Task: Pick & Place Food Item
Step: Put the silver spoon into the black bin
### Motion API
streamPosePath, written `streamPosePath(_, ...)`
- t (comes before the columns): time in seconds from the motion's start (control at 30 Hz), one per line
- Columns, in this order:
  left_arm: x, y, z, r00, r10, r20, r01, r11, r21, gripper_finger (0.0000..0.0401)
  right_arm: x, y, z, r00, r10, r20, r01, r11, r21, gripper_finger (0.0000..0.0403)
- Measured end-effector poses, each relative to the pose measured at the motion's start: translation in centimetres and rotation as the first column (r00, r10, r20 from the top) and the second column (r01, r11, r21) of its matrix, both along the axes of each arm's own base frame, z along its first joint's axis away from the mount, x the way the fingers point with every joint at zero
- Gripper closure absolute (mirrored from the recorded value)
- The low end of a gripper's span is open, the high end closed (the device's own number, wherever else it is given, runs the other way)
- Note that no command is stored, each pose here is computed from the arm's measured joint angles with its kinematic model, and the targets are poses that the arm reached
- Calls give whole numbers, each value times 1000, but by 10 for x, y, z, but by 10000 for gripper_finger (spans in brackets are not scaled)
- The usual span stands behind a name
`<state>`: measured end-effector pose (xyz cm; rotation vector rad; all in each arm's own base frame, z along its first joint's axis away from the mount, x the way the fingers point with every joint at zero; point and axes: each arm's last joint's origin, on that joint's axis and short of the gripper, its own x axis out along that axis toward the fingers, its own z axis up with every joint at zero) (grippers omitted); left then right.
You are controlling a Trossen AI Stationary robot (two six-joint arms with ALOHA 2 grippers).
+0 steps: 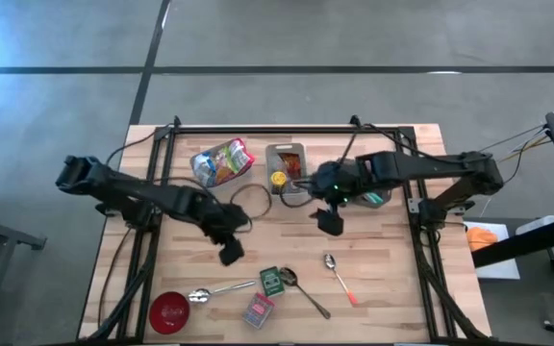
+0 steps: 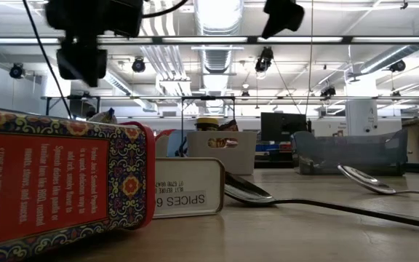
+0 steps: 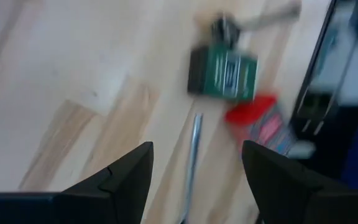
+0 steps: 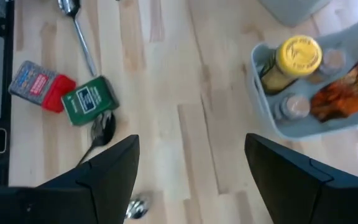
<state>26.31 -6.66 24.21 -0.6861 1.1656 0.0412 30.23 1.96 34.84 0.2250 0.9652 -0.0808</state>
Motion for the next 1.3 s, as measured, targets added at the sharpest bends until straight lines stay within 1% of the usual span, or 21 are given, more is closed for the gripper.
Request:
streamPosePath(0.07, -2, -9, -6, 995, -95, -28, 96, 995, 36, 153, -6, 5, -3, 1000, -14, -11, 14, 1000, 16, 113)
streamPosePath(0.17, -7, -21, -16, 978, -186, -99, 192, 979, 64, 153, -17, 11, -6, 999, -40, -11, 41, 998, 39, 113)
streamPosePath(0.3, -12, -41, -27, 954, -253, -159, 270, 958, 94, 153, -33, 22, -5, 996, -91, 19, 91, 996, 23, 113)
streamPosePath(0.47, -20, -70, -44, 914, -344, -213, 385, 903, 189, 153, -52, 30, 2, 985, -151, 89, 151, 988, 4, 113)
streamPosePath(0.63, -25, -90, -61, 880, -393, -267, 452, 867, 212, 153, -66, 31, 5, 972, -182, 149, 177, 983, 44, 113)
streamPosePath(0.7, -26, -96, -67, 871, -398, -288, 464, 860, 214, 153, -69, 30, 6, 969, -191, 157, 185, 981, 52, 113)
streamPosePath(0.83, -26, -108, -82, 868, -389, -308, 462, 861, 212, 153, -73, 30, 2, 970, -191, 151, 185, 981, 53, 113)
streamPosePath(0.97, -22, -117, -95, 886, -355, -298, 423, 881, 210, 153, -73, 30, -3, 974, -185, 133, 179, 982, 52, 113)
streamPosePath(1.07, -19, -120, -103, 890, -338, -305, 409, 888, 211, 153, -73, 30, -5, 975, -182, 124, 177, 983, 51, 113)
streamPosePath(1.17, -18, -121, -107, 891, -326, -316, 402, 890, 216, 154, -73, 30, -6, 976, -181, 122, 176, 983, 49, 113)
streamPosePath(1.23, -18, -121, -108, 890, -324, -322, 403, 889, 219, 160, -73, 30, -6, 976, -180, 122, 175, 983, 49, 113)
streamPosePath(1.3, -18, -121, -108, 891, -317, -324, 397, 891, 220, 178, -73, 31, -6, 977, -176, 120, 171, 984, 53, 113)
